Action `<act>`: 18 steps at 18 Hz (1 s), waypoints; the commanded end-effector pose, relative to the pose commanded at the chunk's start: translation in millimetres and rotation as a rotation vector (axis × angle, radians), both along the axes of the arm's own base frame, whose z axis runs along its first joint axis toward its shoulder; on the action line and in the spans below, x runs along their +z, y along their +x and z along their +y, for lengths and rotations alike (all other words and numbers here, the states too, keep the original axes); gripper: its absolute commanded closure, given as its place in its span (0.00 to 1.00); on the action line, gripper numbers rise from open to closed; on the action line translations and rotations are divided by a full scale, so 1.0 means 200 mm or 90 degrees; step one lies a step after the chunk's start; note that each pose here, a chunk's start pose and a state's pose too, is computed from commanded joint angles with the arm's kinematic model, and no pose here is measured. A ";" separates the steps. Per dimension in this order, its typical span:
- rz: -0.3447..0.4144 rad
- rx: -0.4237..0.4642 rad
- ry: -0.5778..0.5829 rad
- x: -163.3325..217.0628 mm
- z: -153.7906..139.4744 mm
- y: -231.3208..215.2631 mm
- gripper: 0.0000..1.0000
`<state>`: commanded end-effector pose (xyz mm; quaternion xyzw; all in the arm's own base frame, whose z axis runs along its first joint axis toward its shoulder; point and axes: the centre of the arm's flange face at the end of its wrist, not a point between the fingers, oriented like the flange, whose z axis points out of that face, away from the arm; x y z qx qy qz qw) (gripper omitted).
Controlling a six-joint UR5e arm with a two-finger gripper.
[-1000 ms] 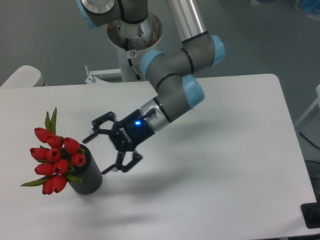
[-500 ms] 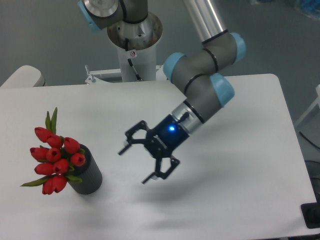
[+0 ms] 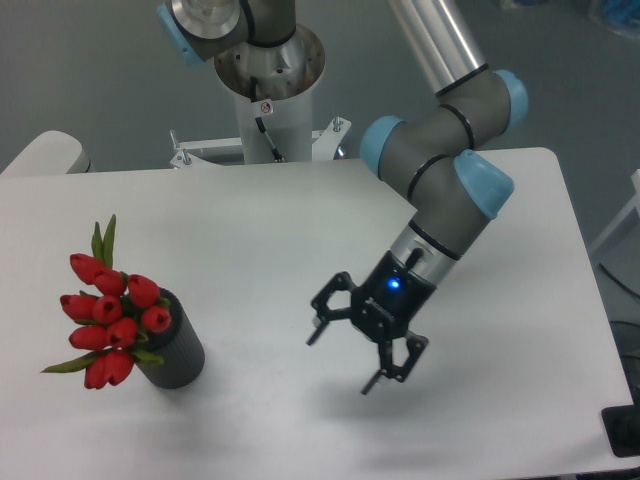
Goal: Insert the flowers into the vase
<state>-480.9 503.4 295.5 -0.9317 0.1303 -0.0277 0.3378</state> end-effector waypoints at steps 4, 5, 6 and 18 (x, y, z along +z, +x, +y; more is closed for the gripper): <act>0.025 0.001 -0.038 -0.02 0.00 -0.02 0.00; 0.041 -0.008 -0.050 -0.03 0.00 -0.03 0.00; 0.057 -0.018 -0.071 -0.04 0.00 -0.02 0.00; 0.175 -0.173 -0.380 -0.13 0.07 -0.07 0.00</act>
